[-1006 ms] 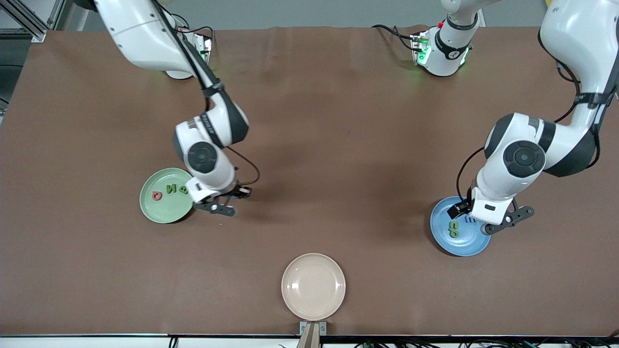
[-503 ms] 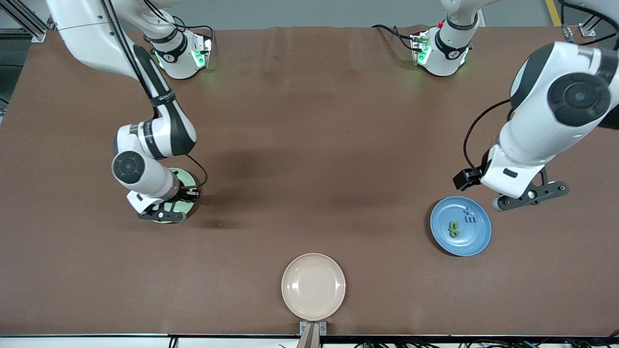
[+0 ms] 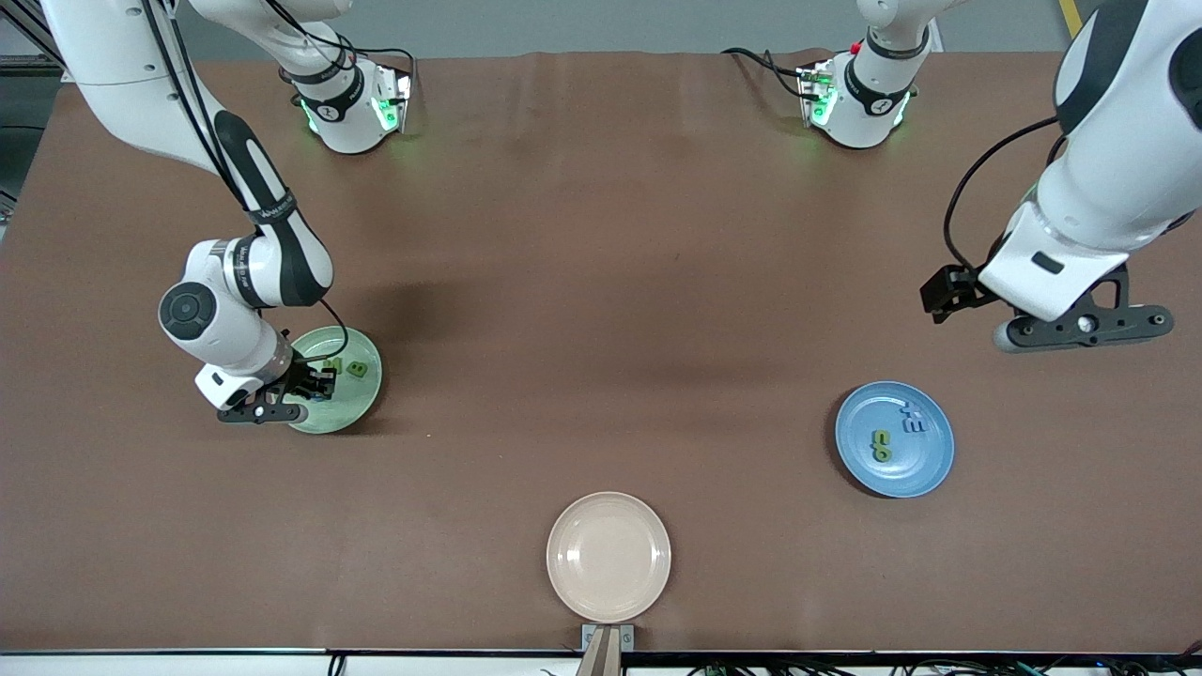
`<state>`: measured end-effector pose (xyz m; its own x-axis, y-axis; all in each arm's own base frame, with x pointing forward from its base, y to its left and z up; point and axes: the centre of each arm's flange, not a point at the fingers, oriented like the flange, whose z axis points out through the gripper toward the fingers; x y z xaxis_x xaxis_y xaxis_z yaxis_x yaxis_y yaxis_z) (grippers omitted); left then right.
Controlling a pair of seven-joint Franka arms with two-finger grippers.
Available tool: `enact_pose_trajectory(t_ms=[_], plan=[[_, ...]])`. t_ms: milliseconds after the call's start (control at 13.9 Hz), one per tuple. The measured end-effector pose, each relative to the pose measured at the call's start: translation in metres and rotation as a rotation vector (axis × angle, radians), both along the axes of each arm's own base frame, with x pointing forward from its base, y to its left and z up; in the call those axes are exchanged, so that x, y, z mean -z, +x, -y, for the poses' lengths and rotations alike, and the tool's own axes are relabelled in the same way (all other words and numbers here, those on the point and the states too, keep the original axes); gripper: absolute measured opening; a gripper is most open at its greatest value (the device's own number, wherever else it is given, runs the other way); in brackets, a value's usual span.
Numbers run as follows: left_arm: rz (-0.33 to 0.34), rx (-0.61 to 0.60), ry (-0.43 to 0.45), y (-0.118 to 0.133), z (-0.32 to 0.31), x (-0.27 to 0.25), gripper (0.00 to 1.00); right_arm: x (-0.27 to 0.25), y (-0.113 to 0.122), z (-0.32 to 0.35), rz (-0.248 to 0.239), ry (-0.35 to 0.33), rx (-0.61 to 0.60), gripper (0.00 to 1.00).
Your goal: Sort upper and lower case letters into plates
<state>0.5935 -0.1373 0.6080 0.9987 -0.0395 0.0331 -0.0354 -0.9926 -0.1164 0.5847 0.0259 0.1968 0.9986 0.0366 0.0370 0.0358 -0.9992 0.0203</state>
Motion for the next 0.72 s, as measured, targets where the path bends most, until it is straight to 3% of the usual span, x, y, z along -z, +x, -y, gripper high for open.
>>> enact_pose_trajectory(t_ms=[215, 503, 575, 718], plan=[[0.0, 0.032, -0.027, -0.018, -0.023, -0.032, 1.0, 0.002, -0.001, -0.009, -0.003, 0.006, -0.013, 0.34], [-0.051, 0.05, -0.078, -0.037, -0.059, -0.046, 1.0, 0.005, 0.0, -0.01, -0.002, 0.007, -0.015, 0.34], [-0.06, 0.043, -0.091, -0.04, -0.066, -0.044, 1.0, 0.005, 0.001, -0.01, 0.0, 0.008, -0.015, 0.39], [-0.076, 0.053, -0.098, -0.049, -0.08, -0.041, 1.0, 0.003, 0.005, -0.01, 0.006, 0.008, -0.015, 0.58]])
